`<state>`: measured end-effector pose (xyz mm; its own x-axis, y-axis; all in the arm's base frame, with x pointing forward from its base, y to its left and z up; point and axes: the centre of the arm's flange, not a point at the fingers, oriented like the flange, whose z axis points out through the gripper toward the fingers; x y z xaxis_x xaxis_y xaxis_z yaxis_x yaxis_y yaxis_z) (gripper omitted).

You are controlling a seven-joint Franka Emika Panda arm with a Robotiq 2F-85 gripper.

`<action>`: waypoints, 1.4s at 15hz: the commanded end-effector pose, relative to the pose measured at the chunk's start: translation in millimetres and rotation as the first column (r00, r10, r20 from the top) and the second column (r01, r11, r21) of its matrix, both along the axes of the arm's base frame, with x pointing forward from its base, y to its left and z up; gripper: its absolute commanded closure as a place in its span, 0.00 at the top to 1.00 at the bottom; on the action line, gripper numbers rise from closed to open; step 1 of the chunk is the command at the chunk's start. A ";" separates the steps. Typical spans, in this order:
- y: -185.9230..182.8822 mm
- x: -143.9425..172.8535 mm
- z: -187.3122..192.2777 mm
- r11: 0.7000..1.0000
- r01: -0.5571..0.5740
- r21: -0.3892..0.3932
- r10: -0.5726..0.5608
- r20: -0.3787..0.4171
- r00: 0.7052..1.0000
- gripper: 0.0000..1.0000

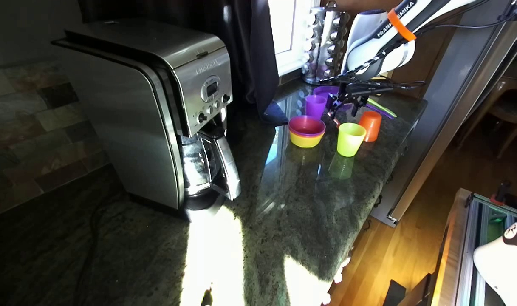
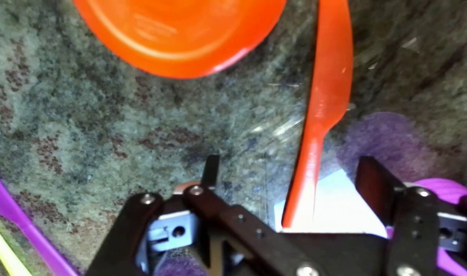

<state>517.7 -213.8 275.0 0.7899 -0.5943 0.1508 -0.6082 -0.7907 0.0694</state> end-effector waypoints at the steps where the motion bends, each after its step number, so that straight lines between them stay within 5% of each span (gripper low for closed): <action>1: 6.5 6.2 -11.1 1.000 -0.005 0.002 0.005 -0.018 1.000 0.78; 3: 8.7 8.2 -16.4 1.000 -0.009 -0.001 0.009 -0.022 1.000 0.73; 12: 9.3 12.1 -12.2 1.000 -0.009 -0.007 0.009 -0.015 1.000 0.02; 20: -24.0 -9.4 19.4 0.998 0.042 -0.041 -0.042 0.018 0.999 0.00; 21: -27.1 -10.3 21.5 0.999 0.043 -0.032 -0.042 0.022 0.999 0.11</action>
<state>519.7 -234.8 284.0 0.7700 -0.6116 0.1816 -0.6317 -0.7708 0.0827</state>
